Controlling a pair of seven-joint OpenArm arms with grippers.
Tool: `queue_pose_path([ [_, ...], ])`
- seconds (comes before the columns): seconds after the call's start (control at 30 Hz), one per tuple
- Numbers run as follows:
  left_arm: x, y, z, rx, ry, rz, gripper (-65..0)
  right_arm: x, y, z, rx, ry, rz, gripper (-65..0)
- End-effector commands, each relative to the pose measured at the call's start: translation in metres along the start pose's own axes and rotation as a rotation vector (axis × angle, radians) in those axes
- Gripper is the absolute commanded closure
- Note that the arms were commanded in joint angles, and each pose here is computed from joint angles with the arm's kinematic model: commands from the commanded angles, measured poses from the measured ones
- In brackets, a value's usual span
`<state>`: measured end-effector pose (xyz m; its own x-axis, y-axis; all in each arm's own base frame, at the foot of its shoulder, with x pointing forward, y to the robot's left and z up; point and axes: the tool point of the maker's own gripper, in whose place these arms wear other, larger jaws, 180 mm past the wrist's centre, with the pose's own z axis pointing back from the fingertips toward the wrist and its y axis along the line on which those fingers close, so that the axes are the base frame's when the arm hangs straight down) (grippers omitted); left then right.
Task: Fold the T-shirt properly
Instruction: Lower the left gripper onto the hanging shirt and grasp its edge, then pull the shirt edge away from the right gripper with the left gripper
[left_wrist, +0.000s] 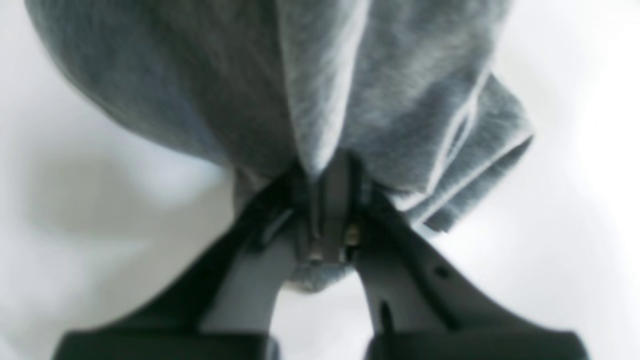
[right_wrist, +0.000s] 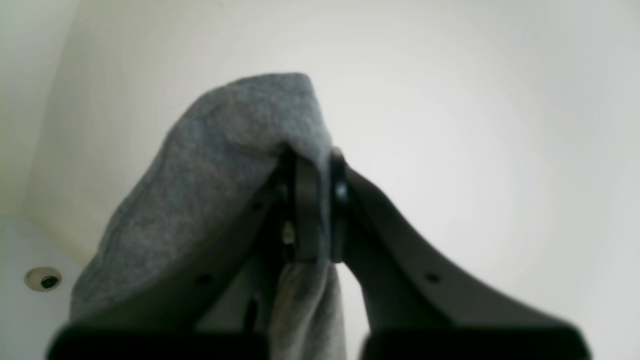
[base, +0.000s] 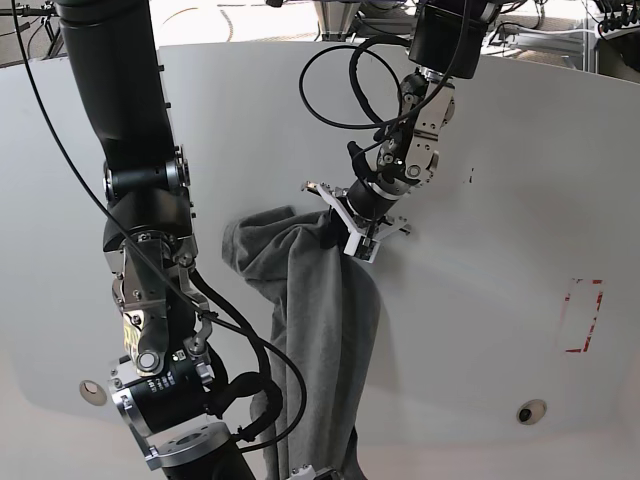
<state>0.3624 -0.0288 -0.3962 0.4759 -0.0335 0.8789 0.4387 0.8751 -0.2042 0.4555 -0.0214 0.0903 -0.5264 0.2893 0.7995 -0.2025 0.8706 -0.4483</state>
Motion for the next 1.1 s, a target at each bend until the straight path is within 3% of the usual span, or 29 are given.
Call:
queue_pose_path([
  [0.0,0.017,0.006,0.004,0.002,-0.046,0.005,0.0,0.033,-0.014,-0.001,-0.037,-0.098,0.015,0.0],
  [0.8,0.049,0.059,0.052,0.113,-0.07,-0.083,0.0,0.035,-0.021,-0.01,-0.035,-0.089,0.032,0.0],
  [1.07,0.083,0.114,0.085,0.257,-0.151,-0.066,0.0,0.011,-0.019,-0.005,-0.034,-0.038,0.026,0.0],
])
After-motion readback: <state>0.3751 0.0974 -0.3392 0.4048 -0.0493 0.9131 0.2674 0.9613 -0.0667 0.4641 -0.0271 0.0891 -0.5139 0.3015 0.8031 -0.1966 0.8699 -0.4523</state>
